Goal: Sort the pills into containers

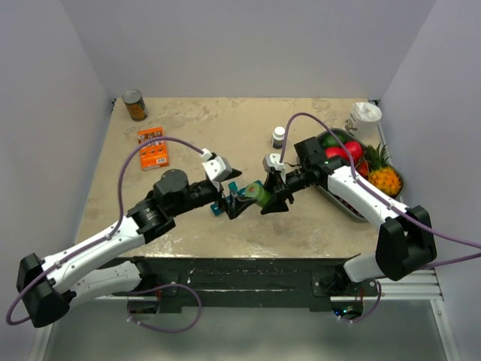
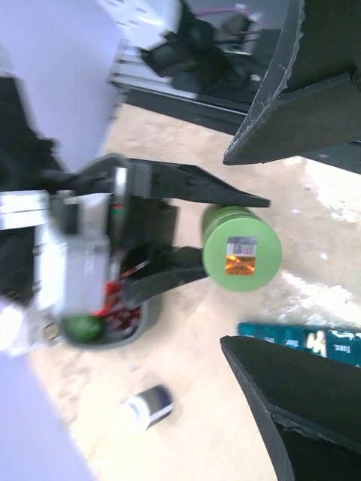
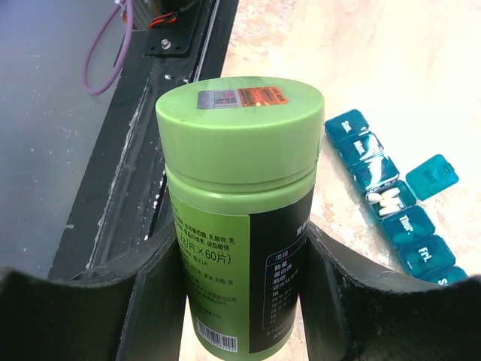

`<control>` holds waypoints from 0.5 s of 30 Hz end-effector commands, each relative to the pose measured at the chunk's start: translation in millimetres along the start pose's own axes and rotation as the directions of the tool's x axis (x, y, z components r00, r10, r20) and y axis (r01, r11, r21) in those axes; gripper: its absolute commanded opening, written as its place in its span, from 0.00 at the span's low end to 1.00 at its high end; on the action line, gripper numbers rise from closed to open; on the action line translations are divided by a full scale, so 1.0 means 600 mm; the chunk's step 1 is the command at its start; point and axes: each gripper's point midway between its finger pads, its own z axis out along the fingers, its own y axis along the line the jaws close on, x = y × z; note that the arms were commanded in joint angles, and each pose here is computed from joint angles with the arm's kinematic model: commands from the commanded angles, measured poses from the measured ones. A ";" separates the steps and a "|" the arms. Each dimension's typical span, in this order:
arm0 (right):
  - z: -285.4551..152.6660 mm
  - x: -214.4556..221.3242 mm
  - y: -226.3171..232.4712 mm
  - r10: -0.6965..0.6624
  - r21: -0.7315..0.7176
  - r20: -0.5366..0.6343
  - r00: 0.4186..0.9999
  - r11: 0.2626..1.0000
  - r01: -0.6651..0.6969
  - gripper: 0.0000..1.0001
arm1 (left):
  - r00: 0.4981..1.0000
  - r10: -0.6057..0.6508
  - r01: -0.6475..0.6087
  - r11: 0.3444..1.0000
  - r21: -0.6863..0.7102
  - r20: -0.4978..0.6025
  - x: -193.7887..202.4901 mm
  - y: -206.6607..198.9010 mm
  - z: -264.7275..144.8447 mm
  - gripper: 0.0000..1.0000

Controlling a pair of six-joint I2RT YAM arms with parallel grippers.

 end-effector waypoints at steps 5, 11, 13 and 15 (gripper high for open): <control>-0.009 -0.037 -0.005 -0.071 0.018 0.025 0.997 0.997 0.070 0.00 | 0.922 -0.266 0.328 0.923 -0.202 0.282 -0.110 0.055 -0.083 0.99; -0.009 -0.035 -0.008 -0.069 0.024 0.019 0.997 0.997 0.069 0.00 | 0.774 -0.584 0.629 0.753 -0.193 0.246 -0.059 0.054 -0.073 0.99; -0.009 -0.035 -0.010 -0.070 0.029 0.017 0.997 0.997 0.069 0.00 | 0.699 -0.679 0.715 0.660 -0.230 0.223 -0.034 0.056 -0.067 0.99; -0.008 -0.034 -0.009 -0.069 0.027 0.017 0.997 0.997 0.068 0.00 | 0.648 -0.736 0.756 0.589 -0.286 0.198 -0.015 0.062 -0.057 0.99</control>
